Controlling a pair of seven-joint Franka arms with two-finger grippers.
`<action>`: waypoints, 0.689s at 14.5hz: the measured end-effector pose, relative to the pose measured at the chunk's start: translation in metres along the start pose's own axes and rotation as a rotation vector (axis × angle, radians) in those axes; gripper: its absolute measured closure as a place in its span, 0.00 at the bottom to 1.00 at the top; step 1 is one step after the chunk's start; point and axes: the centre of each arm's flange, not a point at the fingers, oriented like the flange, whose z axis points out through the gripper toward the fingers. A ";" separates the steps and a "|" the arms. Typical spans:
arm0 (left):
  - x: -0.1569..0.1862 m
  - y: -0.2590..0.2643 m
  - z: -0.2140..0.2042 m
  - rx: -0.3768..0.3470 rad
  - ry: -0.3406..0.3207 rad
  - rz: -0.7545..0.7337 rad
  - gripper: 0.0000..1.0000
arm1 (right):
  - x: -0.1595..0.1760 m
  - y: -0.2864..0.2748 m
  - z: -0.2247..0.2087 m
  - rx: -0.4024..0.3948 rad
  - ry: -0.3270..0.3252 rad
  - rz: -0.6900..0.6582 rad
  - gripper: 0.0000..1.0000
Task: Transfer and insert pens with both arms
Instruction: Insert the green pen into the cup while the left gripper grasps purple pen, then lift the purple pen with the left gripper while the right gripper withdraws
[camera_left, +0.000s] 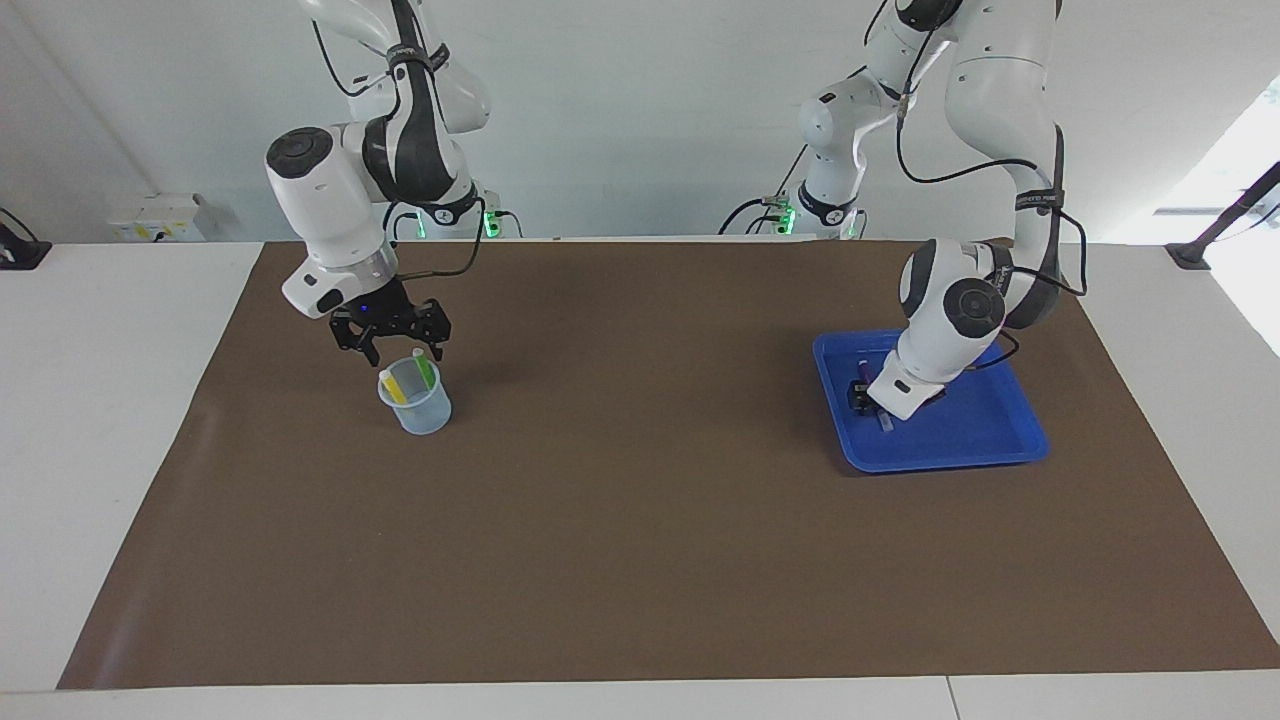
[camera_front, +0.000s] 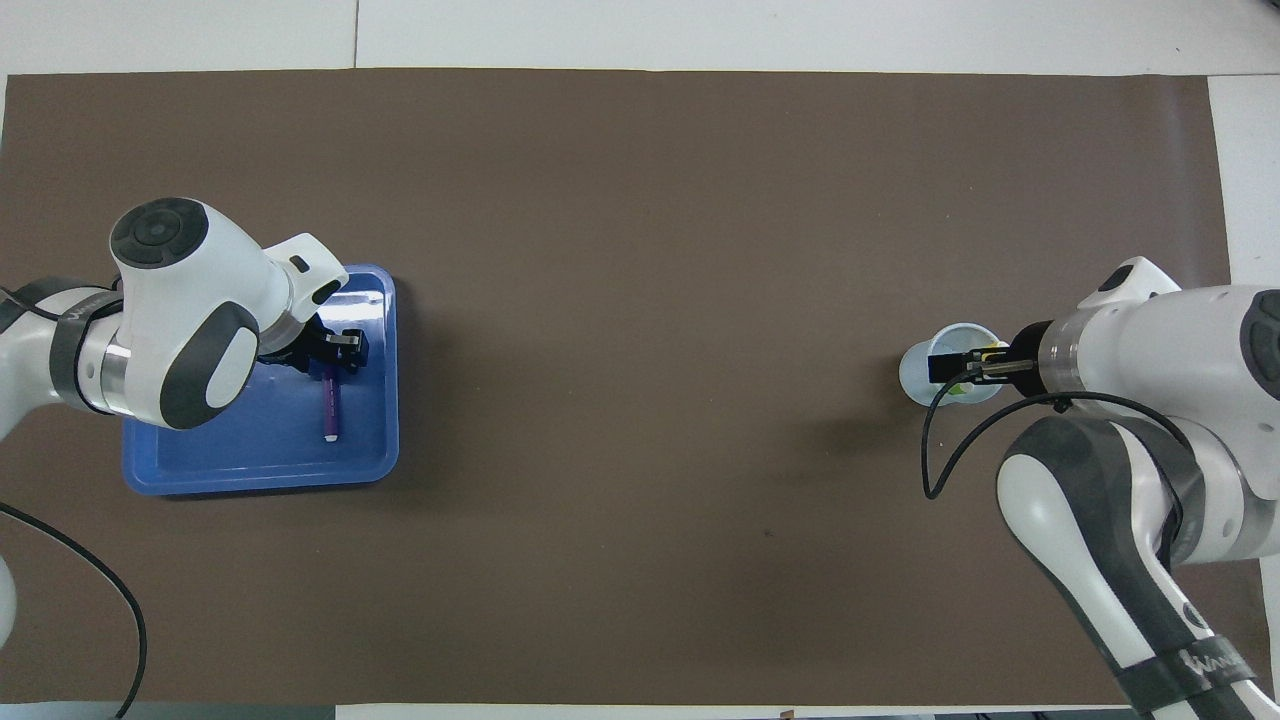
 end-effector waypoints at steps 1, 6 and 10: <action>-0.001 0.000 -0.001 0.002 0.002 -0.002 0.45 | 0.003 0.001 -0.009 0.001 -0.003 0.002 0.00; -0.002 -0.002 -0.005 0.003 0.010 -0.012 0.83 | 0.026 0.025 -0.083 -0.060 0.013 0.004 0.00; -0.001 -0.013 -0.004 0.000 0.010 -0.032 0.83 | 0.036 0.043 -0.148 -0.086 0.004 0.033 0.00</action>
